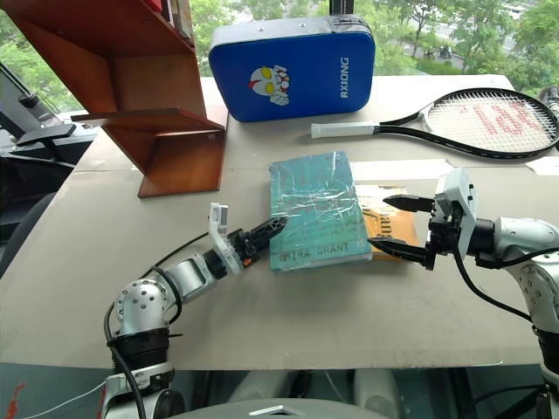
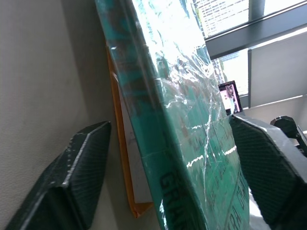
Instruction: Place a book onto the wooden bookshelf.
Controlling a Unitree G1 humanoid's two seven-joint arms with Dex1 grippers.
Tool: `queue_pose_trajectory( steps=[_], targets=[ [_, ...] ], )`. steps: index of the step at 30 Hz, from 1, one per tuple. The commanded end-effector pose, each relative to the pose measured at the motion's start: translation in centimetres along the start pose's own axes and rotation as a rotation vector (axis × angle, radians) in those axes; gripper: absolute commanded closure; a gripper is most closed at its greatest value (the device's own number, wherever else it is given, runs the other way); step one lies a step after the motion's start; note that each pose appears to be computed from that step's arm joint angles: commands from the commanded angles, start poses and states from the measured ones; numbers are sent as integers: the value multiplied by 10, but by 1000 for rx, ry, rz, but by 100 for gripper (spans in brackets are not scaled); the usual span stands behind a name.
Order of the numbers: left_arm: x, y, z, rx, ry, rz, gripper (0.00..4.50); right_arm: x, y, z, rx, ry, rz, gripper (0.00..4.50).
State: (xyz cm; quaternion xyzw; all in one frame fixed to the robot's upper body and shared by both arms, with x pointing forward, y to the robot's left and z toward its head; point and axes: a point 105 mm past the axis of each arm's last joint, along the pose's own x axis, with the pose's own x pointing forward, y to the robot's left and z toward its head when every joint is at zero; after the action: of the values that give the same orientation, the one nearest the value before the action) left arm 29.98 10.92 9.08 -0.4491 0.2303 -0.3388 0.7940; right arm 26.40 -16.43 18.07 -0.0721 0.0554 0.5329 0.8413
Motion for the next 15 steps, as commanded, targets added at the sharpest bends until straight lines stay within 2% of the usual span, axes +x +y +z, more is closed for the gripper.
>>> queue_pose_trajectory(
  steps=[1,3,6,7,12,15],
  targets=[
    [-7,-10,12,-12,-35,-51,205,-5,-1,11,-61,-20,-38,0],
    [-9,-12,12,-11,-34,-59,267,-5,-1,10,-62,-23,-46,0],
    [-8,-17,12,-19,-34,-84,410,-4,-1,10,-53,-30,-42,0],
    [-8,-19,13,-20,-40,-95,445,-4,-1,10,-52,-32,-41,0],
    [-12,-35,22,33,-77,-134,445,-6,-7,16,-42,-66,-54,0],
    [-18,-71,38,272,-103,-187,445,-10,-14,24,-22,-118,-74,0]
  ],
)
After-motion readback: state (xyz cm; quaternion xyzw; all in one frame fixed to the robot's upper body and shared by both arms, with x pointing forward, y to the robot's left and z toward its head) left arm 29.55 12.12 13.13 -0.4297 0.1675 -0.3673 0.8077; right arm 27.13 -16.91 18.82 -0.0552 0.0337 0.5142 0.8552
